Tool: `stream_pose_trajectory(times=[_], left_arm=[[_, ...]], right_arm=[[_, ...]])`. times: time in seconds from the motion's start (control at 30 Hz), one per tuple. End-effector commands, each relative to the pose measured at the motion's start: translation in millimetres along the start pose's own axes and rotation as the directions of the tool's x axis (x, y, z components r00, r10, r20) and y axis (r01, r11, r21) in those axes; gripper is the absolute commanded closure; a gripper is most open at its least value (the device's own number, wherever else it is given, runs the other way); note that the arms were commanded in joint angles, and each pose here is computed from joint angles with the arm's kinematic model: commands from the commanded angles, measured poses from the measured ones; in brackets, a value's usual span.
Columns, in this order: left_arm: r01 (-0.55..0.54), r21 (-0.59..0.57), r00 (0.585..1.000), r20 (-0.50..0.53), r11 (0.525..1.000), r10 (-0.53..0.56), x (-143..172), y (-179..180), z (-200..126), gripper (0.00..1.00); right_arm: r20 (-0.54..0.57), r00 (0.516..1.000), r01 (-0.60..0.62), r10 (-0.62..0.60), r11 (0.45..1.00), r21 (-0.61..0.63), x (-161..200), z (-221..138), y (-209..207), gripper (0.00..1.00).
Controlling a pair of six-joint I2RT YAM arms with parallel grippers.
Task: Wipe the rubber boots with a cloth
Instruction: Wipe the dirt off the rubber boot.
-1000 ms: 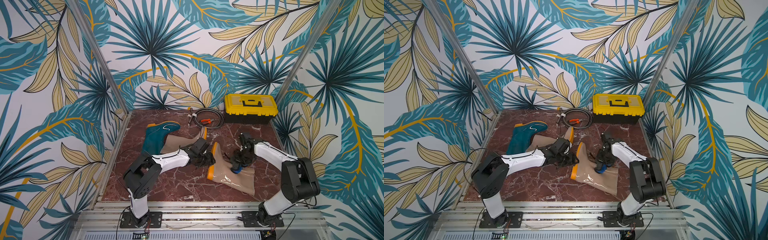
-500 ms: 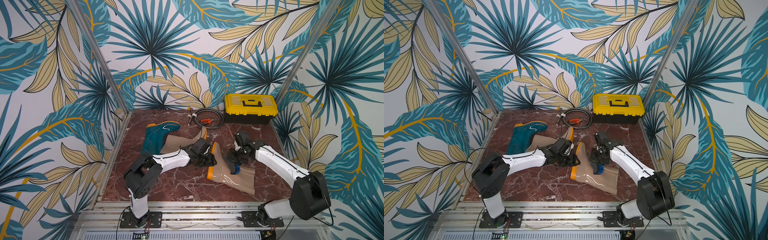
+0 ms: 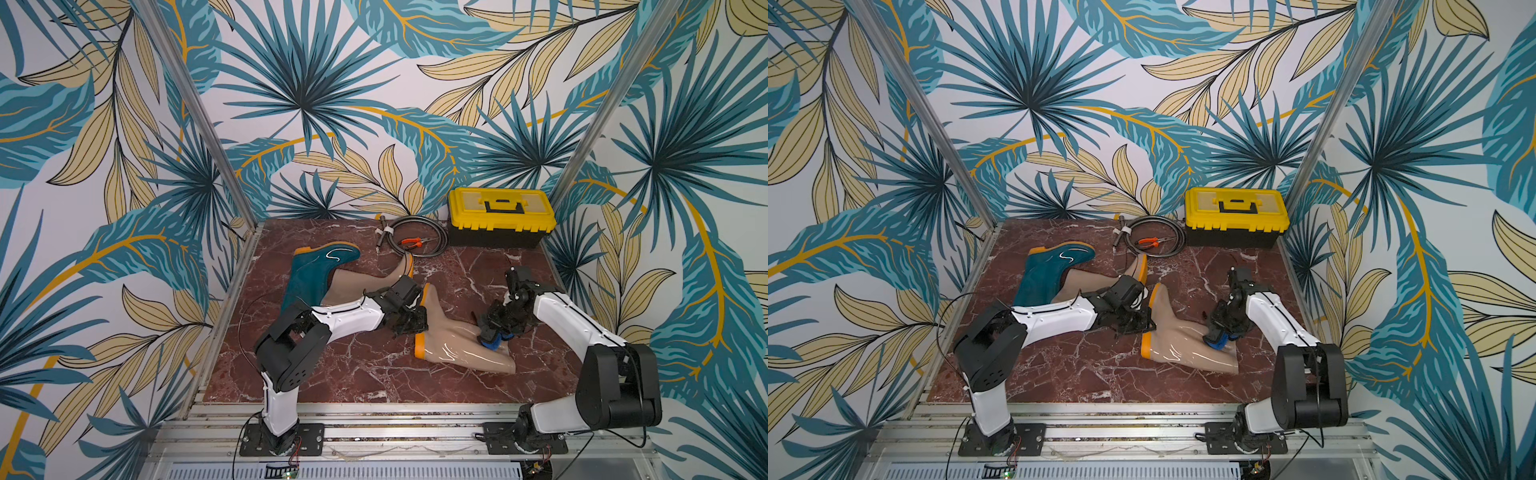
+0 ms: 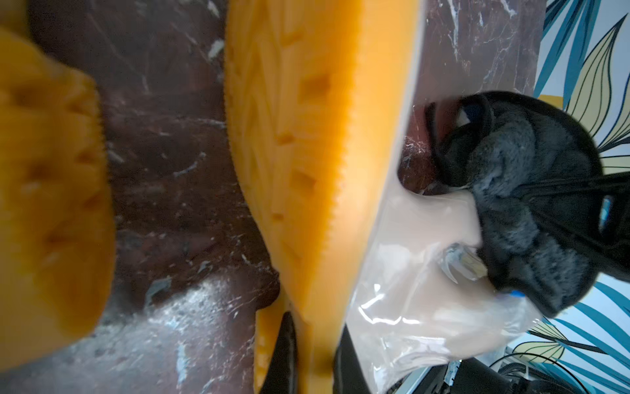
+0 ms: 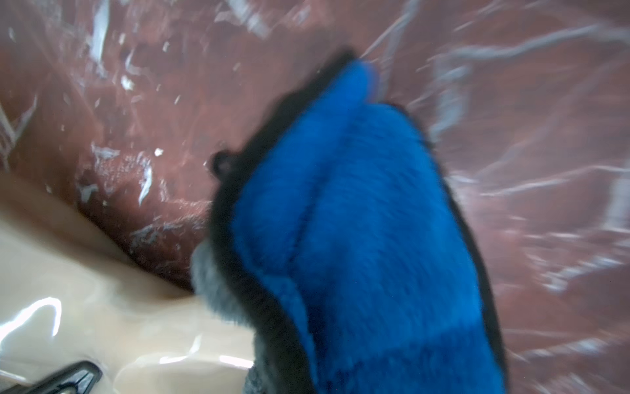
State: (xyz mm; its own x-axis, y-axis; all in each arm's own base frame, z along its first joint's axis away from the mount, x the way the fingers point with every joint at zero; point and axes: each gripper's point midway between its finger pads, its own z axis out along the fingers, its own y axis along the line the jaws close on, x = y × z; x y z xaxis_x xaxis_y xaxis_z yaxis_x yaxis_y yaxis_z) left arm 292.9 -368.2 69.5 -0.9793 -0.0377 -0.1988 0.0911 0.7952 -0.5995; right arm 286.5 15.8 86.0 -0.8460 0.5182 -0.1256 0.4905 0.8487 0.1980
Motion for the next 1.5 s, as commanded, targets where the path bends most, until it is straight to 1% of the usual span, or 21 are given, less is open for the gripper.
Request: stream_pose_trajectory(times=[0.0, 0.07, 0.17, 0.2, 0.23, 0.27, 0.3, 0.37, 0.5, 0.63, 0.67, 0.7, 0.77, 0.8, 0.9, 0.93, 1.0, 1.13, 1.23, 1.33, 1.47], left_arm=[[0.040, -0.017, 0.993, 0.111, 0.999, -0.038, -25.0, 5.7, -10.6, 1.00], [0.045, -0.028, 0.989, 0.139, 0.999, -0.041, -30.3, 6.8, -14.0, 1.00], [0.054, -0.030, 0.986, 0.159, 0.998, -0.049, -37.5, 3.9, -12.8, 1.00], [0.055, -0.025, 0.986, 0.161, 0.998, -0.050, -39.7, 0.7, -11.5, 0.95], [0.046, -0.014, 0.986, 0.161, 0.999, -0.043, -41.7, -4.9, -11.5, 0.75], [0.031, -0.007, 0.986, 0.162, 0.999, -0.030, -42.6, -9.8, -11.6, 0.61], [0.013, 0.001, 0.986, 0.168, 1.000, -0.013, -43.7, -16.2, -13.6, 0.52], [-0.035, 0.011, 0.982, 0.187, 0.999, 0.032, -46.1, -26.4, -21.1, 0.46], [-0.068, -0.013, 0.964, 0.257, 0.998, 0.069, -48.9, -22.7, -48.4, 0.45], [-0.101, -0.010, 0.965, 0.242, 0.995, 0.101, -34.5, -16.7, -58.9, 0.44], [-0.109, -0.004, 0.968, 0.229, 0.994, 0.107, -30.9, -16.4, -58.4, 0.44], [-0.119, 0.004, 0.971, 0.207, 0.993, 0.116, -25.5, -16.3, -55.7, 0.45], [-0.128, 0.014, 0.977, 0.175, 0.992, 0.123, -18.0, -16.4, -50.0, 0.44], [-0.135, 0.022, 0.979, 0.156, 0.991, 0.130, -13.6, -18.1, -46.6, 0.45], [-0.175, 0.035, 0.977, 0.130, 0.984, 0.169, -4.6, -26.6, -40.1, 0.45], [-0.186, 0.038, 0.976, 0.120, 0.982, 0.180, -1.7, -28.4, -37.2, 0.44], [-0.194, 0.045, 0.977, 0.101, 0.980, 0.188, 2.1, -29.9, -32.3, 0.45], [-0.200, 0.049, 0.978, 0.076, 0.979, 0.196, 4.7, -28.6, -24.5, 0.44], [-0.196, 0.050, 0.979, 0.067, 0.979, 0.192, 7.6, -27.6, -23.4, 0.44], [-0.187, 0.033, 0.981, 0.069, 0.982, 0.184, 9.9, -21.3, -23.7, 0.45], [-0.170, 0.023, 0.985, 0.039, 0.985, 0.169, 16.3, -13.3, -14.9, 0.47]], right_arm=[[0.060, 0.995, 0.077, -0.081, 0.995, 0.060, -5.6, -48.6, -6.5, 1.00], [0.118, 0.989, 0.087, -0.089, 0.996, 0.027, -11.5, -72.1, 1.8, 1.00], [0.158, 0.981, 0.115, -0.110, 0.993, -0.025, -10.0, -89.6, 20.0, 1.00], [0.168, 0.978, 0.133, -0.126, 0.991, -0.034, -8.2, -92.5, 28.0, 1.00], [0.171, 0.973, 0.163, -0.154, 0.986, -0.045, -4.4, -92.0, 38.9, 1.00], [0.171, 0.969, 0.192, -0.180, 0.980, -0.055, -0.3, -89.9, 49.6, 1.00], [0.166, 0.964, 0.220, -0.206, 0.973, -0.068, 4.8, -85.0, 62.7, 1.00], [0.132, 0.957, 0.271, -0.257, 0.957, -0.103, 18.8, -69.3, 89.4, 1.00], [0.017, 0.954, 0.299, -0.300, 0.940, -0.164, 52.0, -27.0, 127.0, 1.00], [-0.052, 0.940, 0.321, -0.336, 0.927, -0.193, 79.7, -0.1, 136.2, 1.00], [-0.061, 0.940, 0.321, -0.334, 0.933, -0.164, 80.4, 7.0, 127.9, 1.00], [-0.075, 0.944, 0.314, -0.322, 0.945, -0.093, 78.6, 14.6, 110.8, 1.00], [-0.098, 0.965, 0.251, -0.242, 0.964, 0.085, 65.2, 23.7, 61.8, 1.00], [-0.095, 0.978, 0.197, -0.186, 0.972, 0.127, 58.9, 27.7, 36.9, 1.00], [-0.058, 0.998, -0.029, 0.033, 0.996, 0.082, 45.6, 31.2, -19.2, 1.00], [-0.037, 0.997, -0.063, 0.066, 0.994, 0.085, 42.7, 27.5, -32.4, 1.00], [-0.002, 0.998, -0.061, 0.062, 0.994, 0.088, 39.1, 17.4, -38.5, 1.00], [-0.045, 0.997, -0.067, 0.064, 0.996, -0.065, 45.3, 12.3, -0.3, 1.00], [0.017, 0.999, 0.051, -0.050, 0.995, -0.080, 48.9, -4.2, 38.4, 1.00], [0.071, 0.985, 0.166, -0.158, 0.978, -0.128, 57.3, -20.0, 85.5, 1.00], [0.028, 0.964, 0.265, -0.265, 0.941, -0.212, 86.3, -17.8, 143.1, 1.00]])
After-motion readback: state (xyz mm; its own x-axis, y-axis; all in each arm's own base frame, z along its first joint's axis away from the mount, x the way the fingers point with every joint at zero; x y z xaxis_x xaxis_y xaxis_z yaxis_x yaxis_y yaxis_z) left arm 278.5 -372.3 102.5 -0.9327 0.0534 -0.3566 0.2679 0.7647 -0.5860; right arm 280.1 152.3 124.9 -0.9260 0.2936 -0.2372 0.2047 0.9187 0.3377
